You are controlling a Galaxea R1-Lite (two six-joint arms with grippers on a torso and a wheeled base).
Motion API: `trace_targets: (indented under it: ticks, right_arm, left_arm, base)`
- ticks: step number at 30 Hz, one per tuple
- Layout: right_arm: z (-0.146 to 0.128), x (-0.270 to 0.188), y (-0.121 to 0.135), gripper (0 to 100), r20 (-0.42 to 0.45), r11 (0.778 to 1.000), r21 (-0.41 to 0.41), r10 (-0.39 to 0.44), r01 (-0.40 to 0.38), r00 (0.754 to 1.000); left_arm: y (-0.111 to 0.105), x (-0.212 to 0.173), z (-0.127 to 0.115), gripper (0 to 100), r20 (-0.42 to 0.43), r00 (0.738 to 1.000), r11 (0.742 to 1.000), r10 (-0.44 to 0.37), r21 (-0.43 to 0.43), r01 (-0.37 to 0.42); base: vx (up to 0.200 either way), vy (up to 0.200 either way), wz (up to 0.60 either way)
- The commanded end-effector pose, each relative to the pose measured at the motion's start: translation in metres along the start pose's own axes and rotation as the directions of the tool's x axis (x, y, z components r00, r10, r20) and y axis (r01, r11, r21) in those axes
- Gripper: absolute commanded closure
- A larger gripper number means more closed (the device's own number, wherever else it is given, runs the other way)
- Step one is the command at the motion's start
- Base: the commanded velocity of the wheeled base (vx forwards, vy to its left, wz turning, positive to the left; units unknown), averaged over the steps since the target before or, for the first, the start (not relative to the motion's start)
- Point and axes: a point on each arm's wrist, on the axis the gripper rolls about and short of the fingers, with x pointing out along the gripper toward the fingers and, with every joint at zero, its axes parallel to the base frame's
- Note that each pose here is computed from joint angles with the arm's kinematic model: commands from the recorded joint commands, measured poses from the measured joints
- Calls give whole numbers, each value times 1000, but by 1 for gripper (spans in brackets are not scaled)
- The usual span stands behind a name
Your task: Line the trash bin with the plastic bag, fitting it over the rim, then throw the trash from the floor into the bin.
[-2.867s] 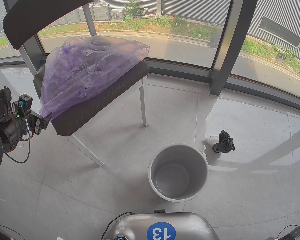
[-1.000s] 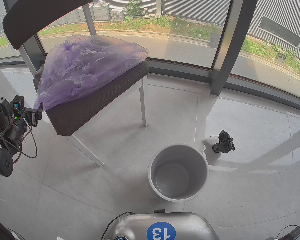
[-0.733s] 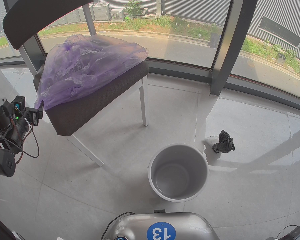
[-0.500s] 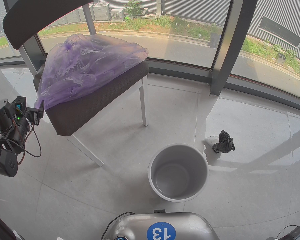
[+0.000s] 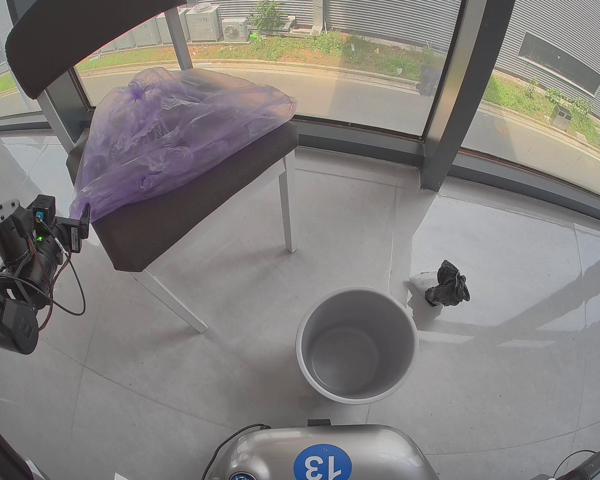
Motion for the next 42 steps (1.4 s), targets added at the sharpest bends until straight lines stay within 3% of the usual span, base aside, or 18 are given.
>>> trace_targets:
  ticks: [1,17,25,28,31,35,38,41,42]
  right_arm:
    - [0,0,0,0,-1,1000,0,1,-1,1000]
    - [-2,1,-1,0,-8,1000,0,-2,2,1000]
    - [8,21,-4,0,-32,997,-19,-70,69,997]
    - [16,45,-7,0,-47,989,-76,-128,124,991]
    - [27,69,-9,0,8,988,-107,-110,110,994]
    - [39,104,-3,0,114,989,-144,-23,40,993]
    - [44,131,4,0,178,979,-198,1,35,984]
    - [46,139,10,0,212,978,-206,22,22,977]
    - [48,145,19,0,261,981,-194,57,-6,964]
  left_arm:
    - [0,0,0,100,0,1000,1000,1,-1,-1]
    - [1,-1,1,100,4,1000,1000,3,-19,-3]
    - [7,-1,11,100,38,999,998,24,-63,-22]
    - [9,-5,18,100,61,998,995,28,-94,-22]
    - [11,-8,28,100,96,995,992,36,-124,-24]
    - [14,-9,47,100,158,987,985,43,-172,-16]
    - [16,-16,65,100,209,977,977,44,-215,2]
    - [16,-20,72,100,224,974,973,38,-231,15]
    - [17,-26,80,100,234,972,968,27,-249,33]
  base:
    - [0,0,0]
    - [0,0,0]
    - [0,0,0]
    - [0,0,0]
    - [0,0,0]
    - [0,0,0]
    - [0,0,0]
    - [0,0,0]
    - [0,0,0]
